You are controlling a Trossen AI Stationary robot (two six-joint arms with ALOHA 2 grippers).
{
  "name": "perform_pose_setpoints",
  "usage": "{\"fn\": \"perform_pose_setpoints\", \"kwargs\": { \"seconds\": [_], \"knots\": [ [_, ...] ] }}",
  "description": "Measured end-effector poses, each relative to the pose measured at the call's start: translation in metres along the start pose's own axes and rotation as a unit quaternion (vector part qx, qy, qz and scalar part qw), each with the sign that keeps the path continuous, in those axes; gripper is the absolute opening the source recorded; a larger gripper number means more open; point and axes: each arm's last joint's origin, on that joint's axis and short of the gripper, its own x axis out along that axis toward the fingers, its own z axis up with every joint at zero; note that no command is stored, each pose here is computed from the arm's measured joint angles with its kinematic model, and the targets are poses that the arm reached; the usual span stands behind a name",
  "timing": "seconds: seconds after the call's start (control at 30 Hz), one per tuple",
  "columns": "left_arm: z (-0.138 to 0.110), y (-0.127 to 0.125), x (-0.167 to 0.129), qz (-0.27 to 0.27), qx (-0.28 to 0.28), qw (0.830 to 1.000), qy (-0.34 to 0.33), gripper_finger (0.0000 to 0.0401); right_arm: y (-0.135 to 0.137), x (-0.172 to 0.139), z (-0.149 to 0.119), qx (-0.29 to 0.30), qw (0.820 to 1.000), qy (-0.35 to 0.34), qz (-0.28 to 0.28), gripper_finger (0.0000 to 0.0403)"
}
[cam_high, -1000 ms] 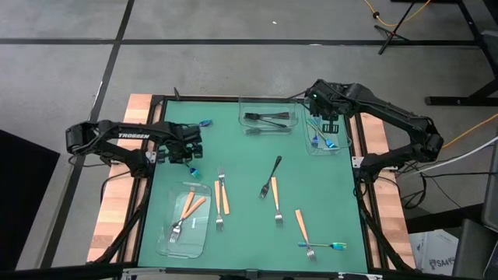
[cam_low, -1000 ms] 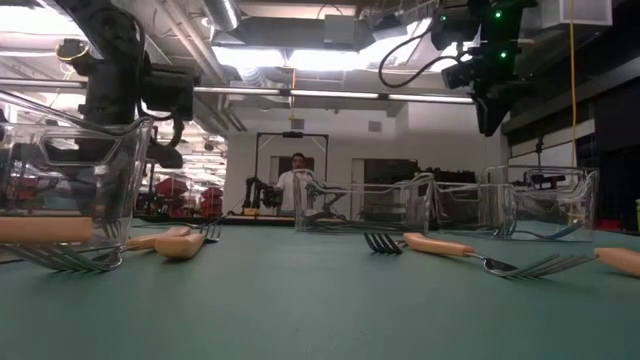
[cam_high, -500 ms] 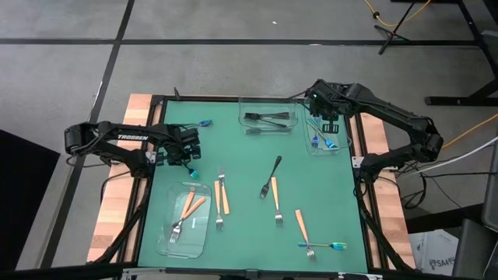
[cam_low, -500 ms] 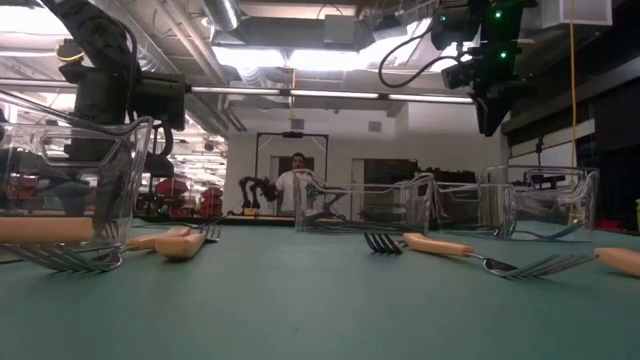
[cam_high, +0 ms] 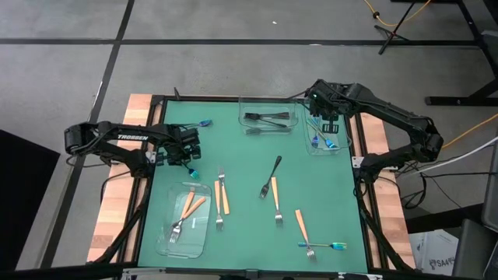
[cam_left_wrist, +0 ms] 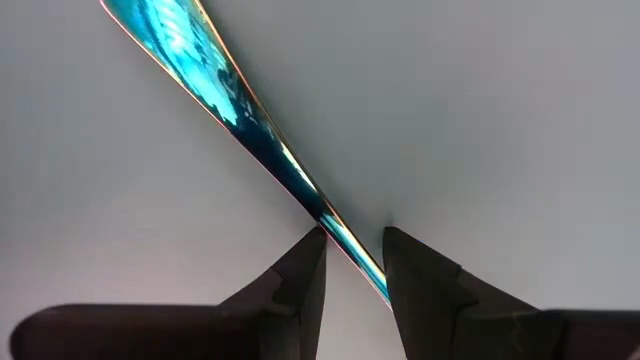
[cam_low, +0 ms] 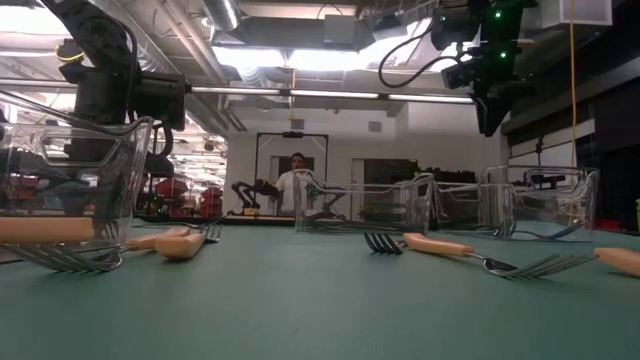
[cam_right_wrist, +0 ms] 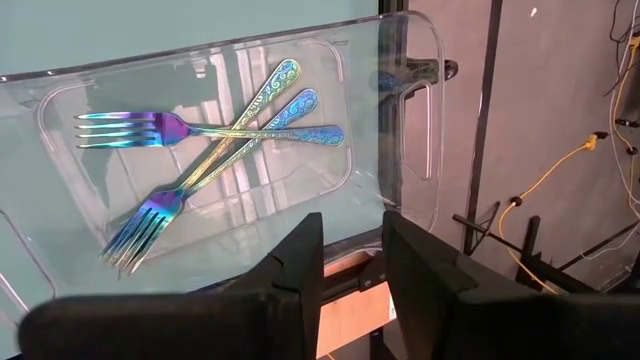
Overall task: Sort silverware by color (type)
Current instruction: Put the blue fork into the top right transparent bin
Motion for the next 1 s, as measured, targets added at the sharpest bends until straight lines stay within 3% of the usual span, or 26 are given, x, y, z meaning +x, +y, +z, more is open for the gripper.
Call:
{"fn": "perform_pose_setpoints", "kwargs": {
  "seconds": [0.27,0.7,1.0],
  "knots": [
    [0.0001,-0.0013,0.0002,-0.007,0.001,1.000,0.001,0.0091,0.0000,0.0000,0.0000,0.000,1.000,0.000,0.000,0.0097],
    [0.0001,-0.0019,0.0002,-0.010,0.006,1.000,0.001,0.0014,0.0000,0.0000,0.0000,0.000,1.000,0.000,0.000,0.0097],
    [0.0006,-0.0066,-0.0041,-0.016,0.049,0.999,-0.008,0.0010,0.0000,0.0000,0.0000,0.000,1.000,0.000,0.000,0.0097]
  ]
}}
